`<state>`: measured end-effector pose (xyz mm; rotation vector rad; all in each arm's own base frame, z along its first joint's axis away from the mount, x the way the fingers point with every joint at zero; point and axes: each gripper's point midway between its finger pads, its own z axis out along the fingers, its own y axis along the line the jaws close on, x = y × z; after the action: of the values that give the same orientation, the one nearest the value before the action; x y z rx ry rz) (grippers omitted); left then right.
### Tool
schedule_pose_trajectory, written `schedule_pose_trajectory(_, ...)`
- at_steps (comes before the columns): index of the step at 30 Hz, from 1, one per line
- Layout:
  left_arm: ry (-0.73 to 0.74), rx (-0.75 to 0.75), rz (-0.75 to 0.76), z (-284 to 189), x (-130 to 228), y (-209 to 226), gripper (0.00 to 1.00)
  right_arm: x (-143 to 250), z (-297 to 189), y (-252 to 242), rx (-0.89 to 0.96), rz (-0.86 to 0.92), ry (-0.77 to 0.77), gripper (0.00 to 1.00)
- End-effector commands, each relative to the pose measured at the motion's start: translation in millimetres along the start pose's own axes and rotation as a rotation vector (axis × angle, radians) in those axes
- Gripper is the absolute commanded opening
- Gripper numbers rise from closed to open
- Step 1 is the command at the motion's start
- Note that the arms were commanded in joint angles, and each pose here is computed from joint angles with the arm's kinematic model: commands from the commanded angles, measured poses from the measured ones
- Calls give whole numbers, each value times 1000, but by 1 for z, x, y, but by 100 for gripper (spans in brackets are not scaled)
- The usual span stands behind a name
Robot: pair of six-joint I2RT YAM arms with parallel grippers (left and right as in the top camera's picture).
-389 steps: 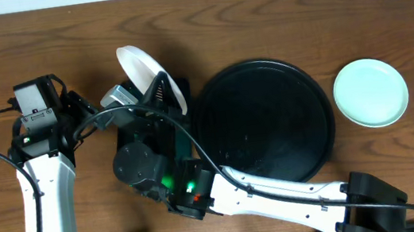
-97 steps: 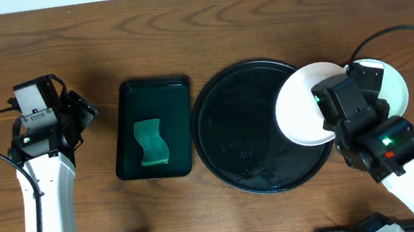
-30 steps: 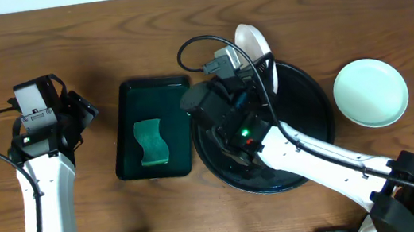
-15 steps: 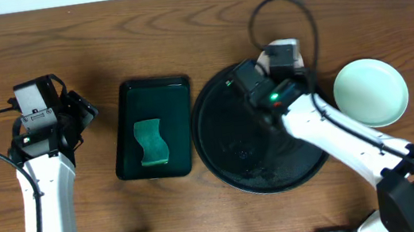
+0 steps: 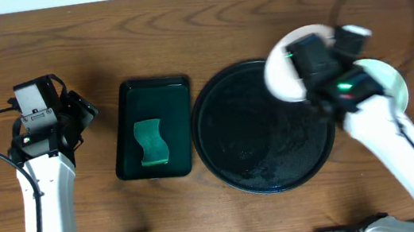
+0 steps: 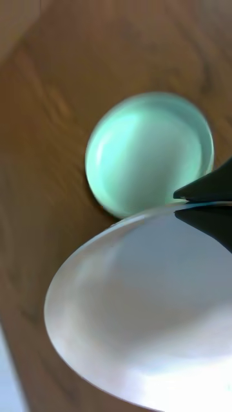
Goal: Clean dirty plates on tray and stack at the side
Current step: 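Place the white plate onto the pale green plate at right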
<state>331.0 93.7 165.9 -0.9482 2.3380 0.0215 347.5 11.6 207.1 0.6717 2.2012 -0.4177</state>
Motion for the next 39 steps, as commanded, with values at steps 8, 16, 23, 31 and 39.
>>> schedule_pose_trajectory(8,-18,-7,-5,-3,-6,1,81,-26,26,-147,338,266,50,2)
schedule_pose_trajectory(16,-18,-7,-5,-3,-6,1,81,11,57,-203,416,435,190,2)
schedule_pose_trajectory(23,-18,-7,-5,-3,-6,1,81,43,89,-197,333,521,235,2)
schedule_pose_trajectory(31,-18,-7,-5,-3,-6,1,81,79,114,-182,256,547,243,2)
schedule_pose_trajectory(39,-18,-7,-5,-3,-6,1,81,102,126,-182,245,555,221,2)
